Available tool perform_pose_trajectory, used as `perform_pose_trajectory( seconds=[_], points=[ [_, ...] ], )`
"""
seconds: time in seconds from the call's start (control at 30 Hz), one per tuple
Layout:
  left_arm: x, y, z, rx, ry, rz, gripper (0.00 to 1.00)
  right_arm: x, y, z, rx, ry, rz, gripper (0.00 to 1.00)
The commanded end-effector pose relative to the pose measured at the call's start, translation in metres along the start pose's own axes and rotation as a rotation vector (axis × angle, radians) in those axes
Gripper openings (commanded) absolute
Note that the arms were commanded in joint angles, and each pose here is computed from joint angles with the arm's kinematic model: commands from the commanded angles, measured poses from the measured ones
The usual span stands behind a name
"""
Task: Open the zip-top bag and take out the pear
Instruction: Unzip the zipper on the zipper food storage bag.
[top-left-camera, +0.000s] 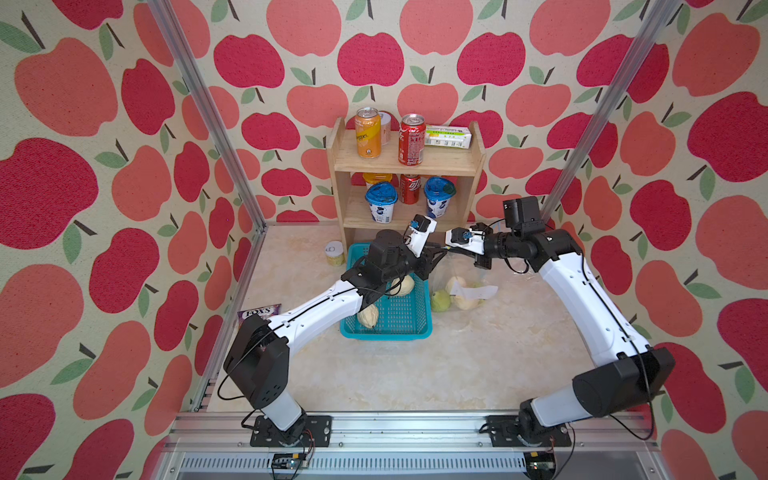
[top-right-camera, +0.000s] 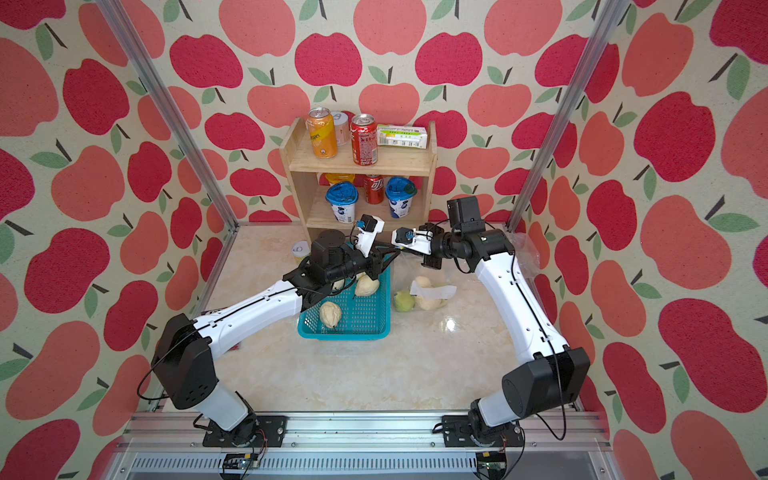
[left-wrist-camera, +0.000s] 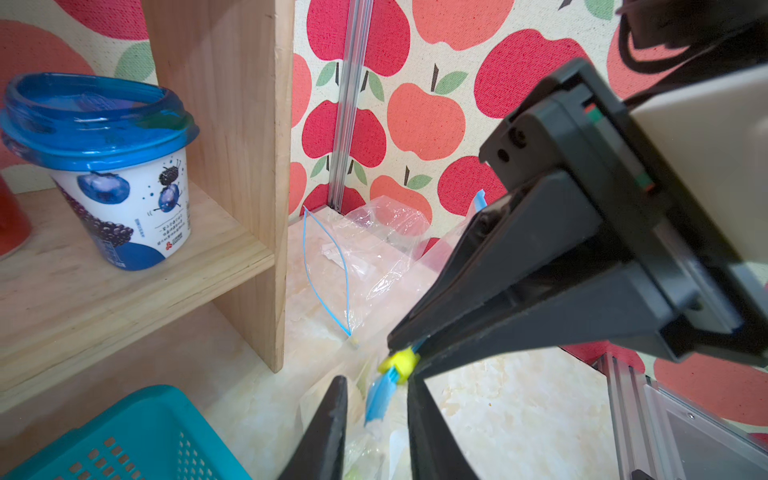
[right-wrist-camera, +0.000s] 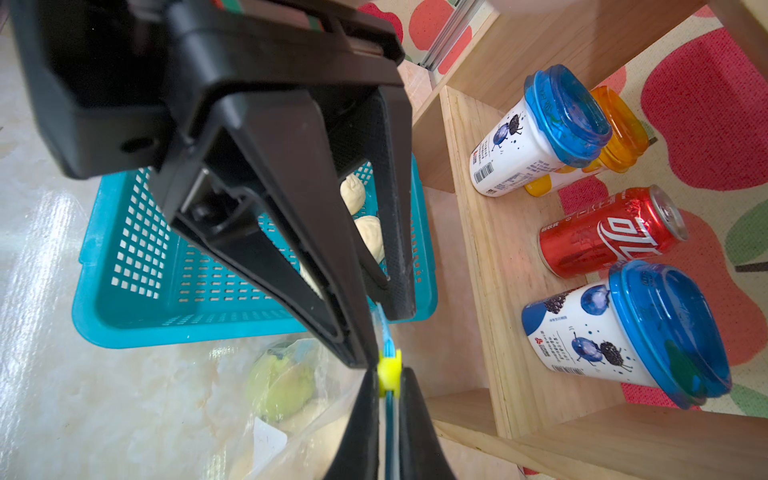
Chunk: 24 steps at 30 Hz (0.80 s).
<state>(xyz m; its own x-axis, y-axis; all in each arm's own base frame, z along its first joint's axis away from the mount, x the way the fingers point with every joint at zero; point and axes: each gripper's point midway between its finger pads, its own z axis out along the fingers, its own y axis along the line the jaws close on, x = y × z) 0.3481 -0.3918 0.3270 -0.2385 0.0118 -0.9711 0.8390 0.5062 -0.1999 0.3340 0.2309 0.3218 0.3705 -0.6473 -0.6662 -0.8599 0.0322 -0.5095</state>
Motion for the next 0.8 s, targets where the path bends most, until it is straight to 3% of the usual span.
perform_pose_trajectory(
  seconds=[0.0,0.2,0.3,0.47,0.57,0.77],
  points=[
    [-0.011,-0.004,0.005,0.016,-0.006,0.034,0.28,-0.006,0.004,-0.007,-0.008,-0.023,0.023,0.01],
    [-0.012,-0.004,0.005,0.02,-0.01,0.055,0.09,-0.005,0.005,-0.008,-0.005,-0.018,0.026,0.0],
    [-0.011,-0.004,0.004,0.023,-0.01,0.053,0.12,-0.004,0.003,-0.009,-0.002,-0.019,0.034,0.0],
    [-0.005,-0.004,0.001,0.016,0.005,0.045,0.34,-0.003,0.0,-0.009,0.002,-0.021,0.044,0.0],
    [-0.004,-0.002,-0.003,0.007,-0.002,0.047,0.33,-0.004,0.0,-0.009,0.001,-0.026,0.044,0.0],
    [-0.002,0.001,-0.001,0.019,0.009,0.04,0.19,-0.004,0.002,-0.01,0.0,-0.029,0.046,0.0]
  ],
)
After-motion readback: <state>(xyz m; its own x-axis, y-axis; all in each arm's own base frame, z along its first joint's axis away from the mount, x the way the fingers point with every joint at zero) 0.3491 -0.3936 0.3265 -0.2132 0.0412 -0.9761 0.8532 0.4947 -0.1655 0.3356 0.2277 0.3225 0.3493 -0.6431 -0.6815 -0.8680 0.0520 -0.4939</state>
